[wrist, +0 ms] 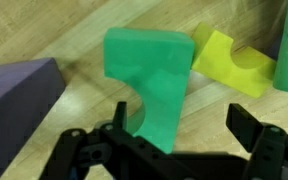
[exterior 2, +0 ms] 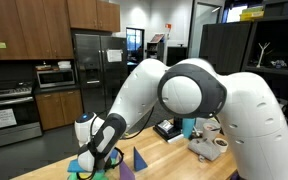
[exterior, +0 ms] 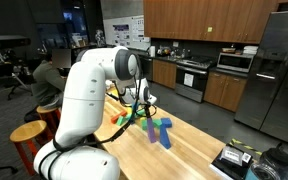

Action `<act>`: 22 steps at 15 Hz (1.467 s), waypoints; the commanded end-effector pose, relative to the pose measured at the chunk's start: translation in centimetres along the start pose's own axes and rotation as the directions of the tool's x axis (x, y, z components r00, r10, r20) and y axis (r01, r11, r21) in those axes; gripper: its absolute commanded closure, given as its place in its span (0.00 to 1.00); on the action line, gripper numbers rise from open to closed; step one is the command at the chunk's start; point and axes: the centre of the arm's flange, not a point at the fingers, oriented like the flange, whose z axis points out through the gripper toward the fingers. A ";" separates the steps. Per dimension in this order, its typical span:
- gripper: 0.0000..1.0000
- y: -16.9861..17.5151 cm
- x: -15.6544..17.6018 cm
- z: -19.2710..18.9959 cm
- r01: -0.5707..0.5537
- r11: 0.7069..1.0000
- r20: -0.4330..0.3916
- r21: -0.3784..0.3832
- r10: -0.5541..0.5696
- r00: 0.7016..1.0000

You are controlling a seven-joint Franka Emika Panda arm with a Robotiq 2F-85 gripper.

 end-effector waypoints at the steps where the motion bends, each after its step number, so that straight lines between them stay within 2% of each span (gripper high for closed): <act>1: 0.00 -0.1 0.7 0.2 0.007 1.000 0.028 -0.004 -0.007 1.000; 9: 0.00 0.0 0.9 0.8 0.017 1.000 0.051 -0.014 -0.016 0.999; 22: 0.00 -0.5 1.7 2.3 0.045 0.998 0.143 -0.034 -0.040 0.989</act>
